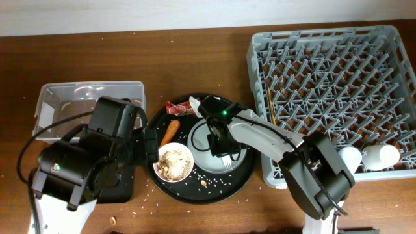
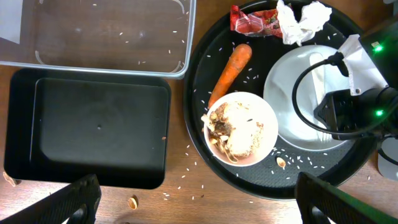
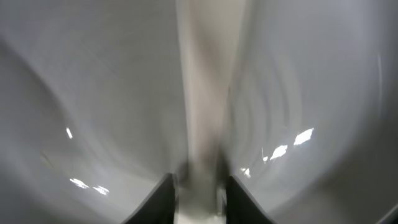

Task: Sort waste into correct bins and load items into the dishwasher rack

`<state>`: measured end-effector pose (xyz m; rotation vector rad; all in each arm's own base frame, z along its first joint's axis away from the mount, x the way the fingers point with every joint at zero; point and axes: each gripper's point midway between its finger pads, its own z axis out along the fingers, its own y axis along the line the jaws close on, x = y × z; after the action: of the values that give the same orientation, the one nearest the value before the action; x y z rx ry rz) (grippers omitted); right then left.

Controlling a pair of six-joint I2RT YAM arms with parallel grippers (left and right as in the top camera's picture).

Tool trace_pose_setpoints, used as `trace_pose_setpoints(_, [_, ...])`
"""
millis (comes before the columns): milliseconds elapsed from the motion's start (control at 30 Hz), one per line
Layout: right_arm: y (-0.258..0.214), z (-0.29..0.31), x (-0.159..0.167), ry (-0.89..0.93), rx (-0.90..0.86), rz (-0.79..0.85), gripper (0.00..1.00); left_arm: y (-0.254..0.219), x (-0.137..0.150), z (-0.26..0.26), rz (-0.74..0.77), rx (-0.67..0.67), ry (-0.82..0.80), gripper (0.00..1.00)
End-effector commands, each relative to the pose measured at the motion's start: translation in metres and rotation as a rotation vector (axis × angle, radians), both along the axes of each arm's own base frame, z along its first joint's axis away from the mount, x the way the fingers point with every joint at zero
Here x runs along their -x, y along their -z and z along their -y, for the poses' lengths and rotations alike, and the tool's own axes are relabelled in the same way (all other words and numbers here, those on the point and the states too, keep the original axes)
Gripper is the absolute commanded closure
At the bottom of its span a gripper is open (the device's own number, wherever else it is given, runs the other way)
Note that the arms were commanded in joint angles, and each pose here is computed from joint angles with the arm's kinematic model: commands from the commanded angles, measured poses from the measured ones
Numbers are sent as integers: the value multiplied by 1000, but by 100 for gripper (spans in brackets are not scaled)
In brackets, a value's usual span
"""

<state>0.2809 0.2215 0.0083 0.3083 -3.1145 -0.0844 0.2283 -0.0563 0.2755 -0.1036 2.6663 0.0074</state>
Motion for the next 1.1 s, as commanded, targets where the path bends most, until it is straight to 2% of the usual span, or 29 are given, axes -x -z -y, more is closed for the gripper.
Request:
trace_pose_setpoints(0, [1, -1, 4, 14, 2, -17, 80, -7, 0, -4, 28, 3, -23, 1])
trace_pose_setpoints(267, [-60, -10, -14, 2, -89, 135, 84, -8, 0, -4, 29, 3, -23, 1])
trace_pose_setpoints(300, [-64, -8, -11, 3, -91, 132, 79, -7, 0, -4, 28, 3, -23, 1])
trace_pose_setpoints(333, [-63, -8, -3, 22, -95, 93, 59, -8, 0, -4, 29, 3, -23, 1])
trace_pose_setpoints(467, [-51, 0, 33, 123, -42, -37, 44, -8, 0, -4, 29, 3, -23, 1])
trace_pose_setpoints(600, [-23, -2, 49, 164, -19, -38, 41, -8, 0, -4, 29, 3, -22, 1])
trace_pose_setpoints(767, [11, 7, 53, 205, 2, -33, 46, -8, 0, -4, 29, 3, -23, 1])
trace_pose_setpoints(967, [15, 7, 44, 179, -3, 14, 72, -8, 0, -4, 29, 3, -23, 1])
trace_pose_setpoints(1067, [5, 3, 37, 130, -8, 37, 76, -8, 0, -4, 29, 3, -23, 1])
